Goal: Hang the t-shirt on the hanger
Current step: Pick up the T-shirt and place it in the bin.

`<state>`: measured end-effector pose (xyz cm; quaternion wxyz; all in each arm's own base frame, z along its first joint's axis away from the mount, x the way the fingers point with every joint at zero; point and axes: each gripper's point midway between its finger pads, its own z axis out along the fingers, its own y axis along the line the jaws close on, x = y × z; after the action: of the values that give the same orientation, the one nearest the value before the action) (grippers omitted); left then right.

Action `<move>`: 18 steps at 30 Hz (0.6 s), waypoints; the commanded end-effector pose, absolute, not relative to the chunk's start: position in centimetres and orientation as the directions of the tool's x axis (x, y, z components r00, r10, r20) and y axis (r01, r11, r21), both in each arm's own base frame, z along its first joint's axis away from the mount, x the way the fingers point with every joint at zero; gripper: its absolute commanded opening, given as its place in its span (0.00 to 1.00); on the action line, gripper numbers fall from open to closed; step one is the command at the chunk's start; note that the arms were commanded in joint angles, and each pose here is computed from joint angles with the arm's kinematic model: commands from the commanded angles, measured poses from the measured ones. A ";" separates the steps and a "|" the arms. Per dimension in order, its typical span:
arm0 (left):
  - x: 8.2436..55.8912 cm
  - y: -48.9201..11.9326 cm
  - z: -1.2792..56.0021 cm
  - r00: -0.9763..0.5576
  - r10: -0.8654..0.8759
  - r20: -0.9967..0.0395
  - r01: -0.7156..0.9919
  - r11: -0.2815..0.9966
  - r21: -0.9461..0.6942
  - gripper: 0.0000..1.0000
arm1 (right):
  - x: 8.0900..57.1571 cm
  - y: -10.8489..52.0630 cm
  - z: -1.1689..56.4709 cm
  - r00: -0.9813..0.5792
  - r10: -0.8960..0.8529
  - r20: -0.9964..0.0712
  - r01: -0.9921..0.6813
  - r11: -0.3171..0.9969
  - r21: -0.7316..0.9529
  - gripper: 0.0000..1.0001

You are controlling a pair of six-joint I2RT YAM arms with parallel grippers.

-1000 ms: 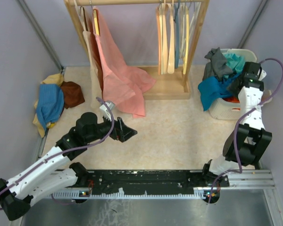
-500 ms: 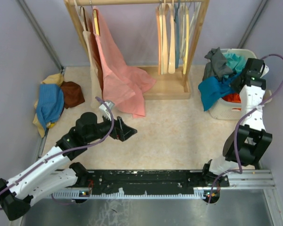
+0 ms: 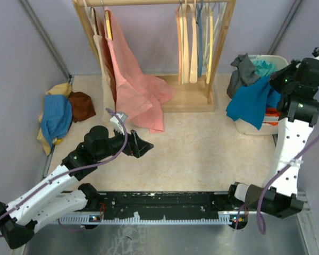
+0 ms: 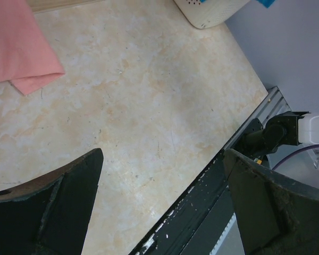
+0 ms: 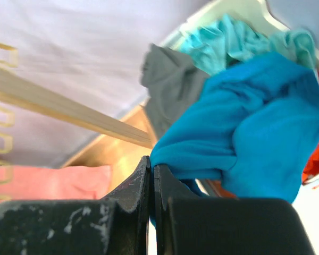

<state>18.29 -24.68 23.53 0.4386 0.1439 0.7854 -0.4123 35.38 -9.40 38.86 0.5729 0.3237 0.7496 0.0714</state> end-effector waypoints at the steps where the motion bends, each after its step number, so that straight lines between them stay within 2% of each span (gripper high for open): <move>1: 18.5 -24.1 25.8 -0.527 -0.160 -0.835 0.600 0.626 -0.498 0.99 | 32.1 -5.9 48.7 0.023 0.528 -0.849 0.171 0.835 0.524 0.00; 9: 18.2 -23.2 26.6 -0.512 -0.152 -0.845 0.595 0.646 -0.478 0.99 | 28.0 -0.6 52.5 -0.034 0.542 -0.840 -0.044 0.839 0.543 0.00; 13: 18.0 -22.5 27.2 -0.501 -0.154 -0.852 0.589 0.660 -0.466 0.99 | 25.8 2.3 51.9 -0.105 0.562 -0.820 -0.150 0.806 0.572 0.00; 18: 17.9 -21.6 28.1 -0.486 -0.159 -0.860 0.577 0.681 -0.452 0.99 | 23.4 5.4 48.6 -0.219 0.592 -0.775 -0.225 0.742 0.631 0.00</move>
<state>17.98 -22.52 26.31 0.4688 0.1361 0.7822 -0.3872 25.81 2.00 49.13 0.6322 0.1721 0.7064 0.2676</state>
